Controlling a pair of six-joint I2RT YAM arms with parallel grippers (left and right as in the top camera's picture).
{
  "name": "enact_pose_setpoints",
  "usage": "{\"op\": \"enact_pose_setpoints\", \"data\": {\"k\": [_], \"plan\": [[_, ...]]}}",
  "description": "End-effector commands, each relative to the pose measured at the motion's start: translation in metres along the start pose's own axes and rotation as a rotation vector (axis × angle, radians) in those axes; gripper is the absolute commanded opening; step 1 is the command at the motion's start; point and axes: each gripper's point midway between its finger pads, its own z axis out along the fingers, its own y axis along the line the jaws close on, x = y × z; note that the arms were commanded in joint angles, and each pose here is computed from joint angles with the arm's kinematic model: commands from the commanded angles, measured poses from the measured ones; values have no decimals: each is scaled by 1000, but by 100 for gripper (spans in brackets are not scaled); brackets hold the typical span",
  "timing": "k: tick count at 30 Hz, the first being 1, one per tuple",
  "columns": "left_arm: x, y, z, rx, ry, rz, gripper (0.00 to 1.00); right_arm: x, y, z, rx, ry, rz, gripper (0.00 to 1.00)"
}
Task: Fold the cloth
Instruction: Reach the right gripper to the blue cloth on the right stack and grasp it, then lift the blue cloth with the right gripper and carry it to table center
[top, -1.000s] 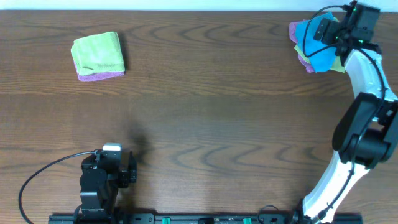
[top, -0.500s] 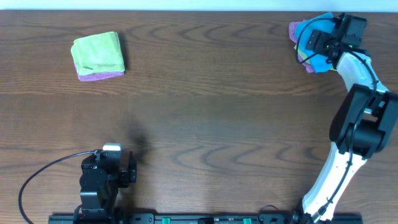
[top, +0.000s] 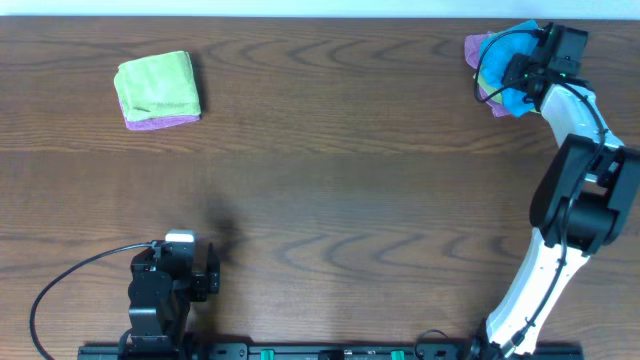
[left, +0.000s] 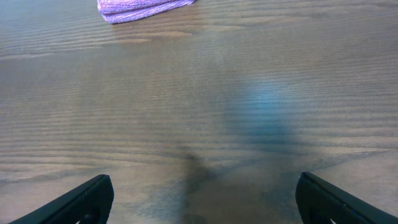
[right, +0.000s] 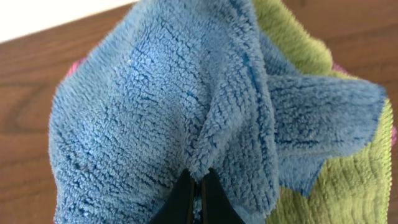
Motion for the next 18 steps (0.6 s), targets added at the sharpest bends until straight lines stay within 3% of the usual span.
{"op": "enact_pose_setpoints", "data": {"k": [1,10,18], "plan": [[3,3,1,-21,8,13,95,-35,5,-35,-9,-68,-2,2],[3,3,1,-21,8,12,95,-53,45,-137,-45,-44,-97,1],[3,3,1,-21,8,12,95,-8,102,-236,-128,107,-230,1]]}}
